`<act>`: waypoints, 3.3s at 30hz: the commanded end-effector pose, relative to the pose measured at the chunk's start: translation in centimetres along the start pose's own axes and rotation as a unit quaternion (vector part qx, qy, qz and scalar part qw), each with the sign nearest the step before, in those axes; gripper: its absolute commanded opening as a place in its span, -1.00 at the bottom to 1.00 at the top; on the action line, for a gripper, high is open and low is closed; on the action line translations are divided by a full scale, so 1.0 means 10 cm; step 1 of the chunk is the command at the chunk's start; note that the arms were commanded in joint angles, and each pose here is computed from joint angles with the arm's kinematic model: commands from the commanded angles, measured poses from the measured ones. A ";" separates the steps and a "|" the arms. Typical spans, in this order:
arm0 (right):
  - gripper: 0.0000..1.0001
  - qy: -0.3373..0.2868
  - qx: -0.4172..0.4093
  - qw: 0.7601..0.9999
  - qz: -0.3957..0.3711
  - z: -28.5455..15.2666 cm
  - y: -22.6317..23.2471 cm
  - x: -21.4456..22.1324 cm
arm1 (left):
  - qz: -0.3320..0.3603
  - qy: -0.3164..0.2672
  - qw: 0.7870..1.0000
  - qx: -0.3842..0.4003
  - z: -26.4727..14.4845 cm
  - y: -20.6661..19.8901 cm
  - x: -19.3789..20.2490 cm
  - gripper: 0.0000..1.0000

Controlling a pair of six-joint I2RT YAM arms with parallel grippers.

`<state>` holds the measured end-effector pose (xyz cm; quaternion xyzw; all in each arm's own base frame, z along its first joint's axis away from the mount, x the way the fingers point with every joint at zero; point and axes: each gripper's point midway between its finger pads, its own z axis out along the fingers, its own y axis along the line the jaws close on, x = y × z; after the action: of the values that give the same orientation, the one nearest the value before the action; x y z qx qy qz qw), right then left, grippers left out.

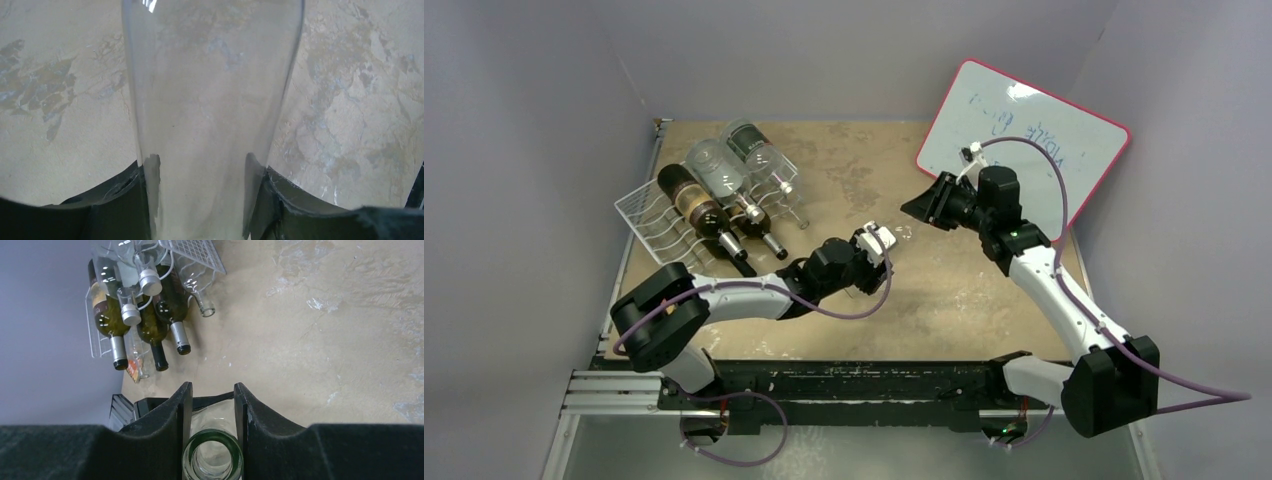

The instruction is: Put the wine bottle on the wine rack

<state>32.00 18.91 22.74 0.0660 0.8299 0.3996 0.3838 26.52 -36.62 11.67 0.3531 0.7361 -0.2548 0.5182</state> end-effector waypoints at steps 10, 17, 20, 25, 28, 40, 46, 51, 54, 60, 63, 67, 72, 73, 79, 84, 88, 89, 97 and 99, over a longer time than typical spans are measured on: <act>0.49 0.017 -0.044 0.986 -0.157 -0.20 0.24 -0.07 | 0.168 0.019 0.985 -0.031 -0.43 0.24 -0.56 -1.00; 0.55 0.040 -0.105 0.959 -0.261 -0.36 0.50 -0.07 | 0.330 0.064 0.941 -0.046 -0.95 0.49 -0.72 -1.00; 0.58 0.047 -0.140 0.949 -0.280 -0.43 0.59 0.01 | 0.388 0.083 0.916 -0.061 -1.11 0.62 -0.77 -1.00; 0.63 0.059 -0.177 0.937 -0.296 -0.45 0.75 0.16 | 0.460 0.093 0.878 -0.091 -1.26 0.78 -0.87 -1.00; 0.65 0.076 -0.185 0.929 -0.311 -0.36 0.88 0.31 | 0.483 0.084 0.866 -0.100 -1.29 0.81 -0.95 -1.00; 0.68 0.152 -0.211 0.912 -0.318 -0.03 0.92 0.74 | 0.514 0.035 0.850 -0.111 -1.41 0.79 -1.08 -1.00; 0.68 0.183 -0.250 0.894 -0.324 0.04 1.00 0.94 | 0.529 0.024 0.841 -0.109 -1.43 0.77 -1.14 -1.00; 0.60 0.203 -0.285 0.876 -0.333 0.04 1.11 1.03 | 0.543 0.028 0.833 -0.105 -1.45 0.77 -1.12 -1.00; 0.51 0.208 -0.292 0.872 -0.333 0.05 1.15 1.07 | 0.547 0.029 0.830 -0.106 -1.46 0.78 -1.13 -1.00; -0.04 0.215 -0.313 0.863 -0.334 0.01 1.26 1.15 | 0.550 0.036 0.827 -0.112 -1.46 0.81 -1.13 -1.00; -0.59 0.210 -0.313 0.865 -0.330 -0.01 1.30 1.13 | 0.545 0.037 0.829 -0.116 -1.46 0.82 -1.12 -1.00; -1.00 0.190 -0.293 0.879 -0.324 0.01 1.31 1.05 | 0.518 0.020 0.847 -0.123 -1.47 0.80 -1.17 -0.79; -1.00 0.143 -0.253 0.902 -0.319 0.06 1.30 0.88 | 0.508 0.016 0.852 -0.124 -1.46 0.80 -1.15 0.19; -1.00 0.135 -0.244 0.905 -0.320 0.06 1.30 0.84 | 0.507 0.017 0.853 -0.125 -1.46 0.80 -1.14 0.24; -1.00 0.095 -0.182 0.925 -0.321 0.10 1.21 0.63 | 0.501 0.027 0.856 -0.126 -1.49 0.82 -1.09 0.69; -1.00 0.072 -0.145 0.934 -0.318 0.14 1.16 0.49 | 0.483 0.016 0.866 -0.128 -1.55 0.81 -1.15 0.78; -1.00 0.050 -0.120 0.941 -0.311 0.19 1.13 0.38 | 0.434 -0.024 0.888 -0.154 -1.68 0.81 -1.40 0.90; -1.00 0.045 -0.116 0.943 -0.310 0.21 1.13 0.35 | 0.398 -0.041 0.901 -0.169 -1.74 0.83 -1.50 0.95; -1.00 0.005 -0.125 0.948 -0.292 0.36 1.35 0.19 | 0.098 -0.193 0.936 -0.276 -2.42 1.02 -2.48 1.00; -1.00 -0.002 -0.139 0.949 -0.283 0.41 1.48 0.22 | 0.058 -0.208 0.933 -0.287 -2.58 1.06 -2.68 1.00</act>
<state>28.59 29.08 22.79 -0.2421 0.8212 0.3313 0.3966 26.08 -20.90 37.01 0.3725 0.6127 0.0212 0.6967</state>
